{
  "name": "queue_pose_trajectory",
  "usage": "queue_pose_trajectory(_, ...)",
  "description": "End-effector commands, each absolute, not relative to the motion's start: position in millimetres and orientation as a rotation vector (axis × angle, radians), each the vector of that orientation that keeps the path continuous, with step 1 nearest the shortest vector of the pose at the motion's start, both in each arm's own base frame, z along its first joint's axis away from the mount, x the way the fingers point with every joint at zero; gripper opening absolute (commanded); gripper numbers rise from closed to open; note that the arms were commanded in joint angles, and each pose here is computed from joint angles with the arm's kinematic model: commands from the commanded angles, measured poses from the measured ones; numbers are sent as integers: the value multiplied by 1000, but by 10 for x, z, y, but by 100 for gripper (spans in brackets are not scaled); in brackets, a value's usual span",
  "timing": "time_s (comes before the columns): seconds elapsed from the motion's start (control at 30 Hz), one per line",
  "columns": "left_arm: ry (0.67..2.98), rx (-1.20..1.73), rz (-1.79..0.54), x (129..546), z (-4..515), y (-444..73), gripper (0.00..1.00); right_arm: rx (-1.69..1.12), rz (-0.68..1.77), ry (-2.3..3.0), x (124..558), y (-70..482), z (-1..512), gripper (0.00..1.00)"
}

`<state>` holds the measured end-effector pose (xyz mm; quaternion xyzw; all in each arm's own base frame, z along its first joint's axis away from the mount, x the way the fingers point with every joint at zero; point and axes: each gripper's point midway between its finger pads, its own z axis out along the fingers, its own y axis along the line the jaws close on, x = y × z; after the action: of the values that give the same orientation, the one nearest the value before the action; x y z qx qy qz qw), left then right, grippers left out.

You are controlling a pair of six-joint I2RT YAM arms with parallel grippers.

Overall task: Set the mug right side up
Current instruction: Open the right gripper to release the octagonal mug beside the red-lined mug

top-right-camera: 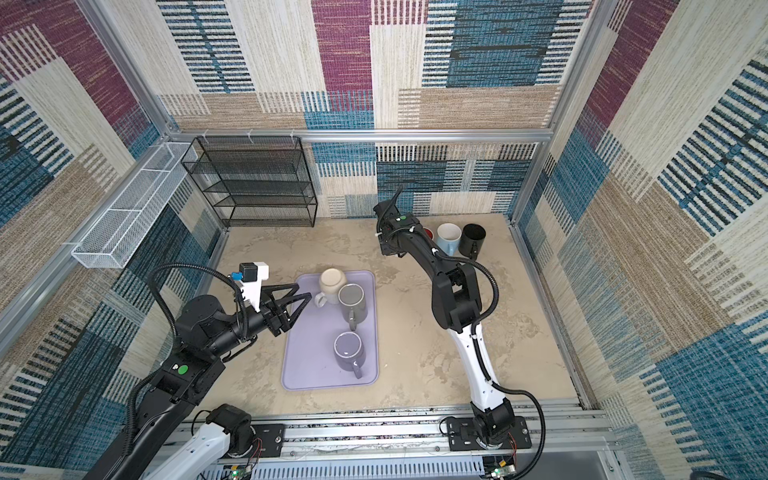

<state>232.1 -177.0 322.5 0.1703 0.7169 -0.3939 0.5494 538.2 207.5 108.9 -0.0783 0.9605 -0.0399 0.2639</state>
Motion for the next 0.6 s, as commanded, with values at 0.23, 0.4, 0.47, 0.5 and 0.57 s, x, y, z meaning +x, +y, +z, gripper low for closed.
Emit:
queue_pose_trajectory(0.23,1683,412,-907,2324,3263,-1748,63,-190,-68,2560,5419,2093,1185,32)
queue_pose_trajectory(0.4,1686,409,-903,2327,3260,-1745,63,-184,-67,2546,5414,2078,1217,35)
queue_pose_trajectory(0.47,1688,407,-897,2330,3258,-1738,63,-184,-62,2536,5414,2079,1248,36)
queue_pose_trajectory(0.5,1689,405,-896,2333,3255,-1735,63,-183,-55,2530,5412,2083,1276,36)
queue_pose_trajectory(0.57,1694,402,-895,2340,3244,-1734,63,-183,-52,2516,5406,2076,1314,36)
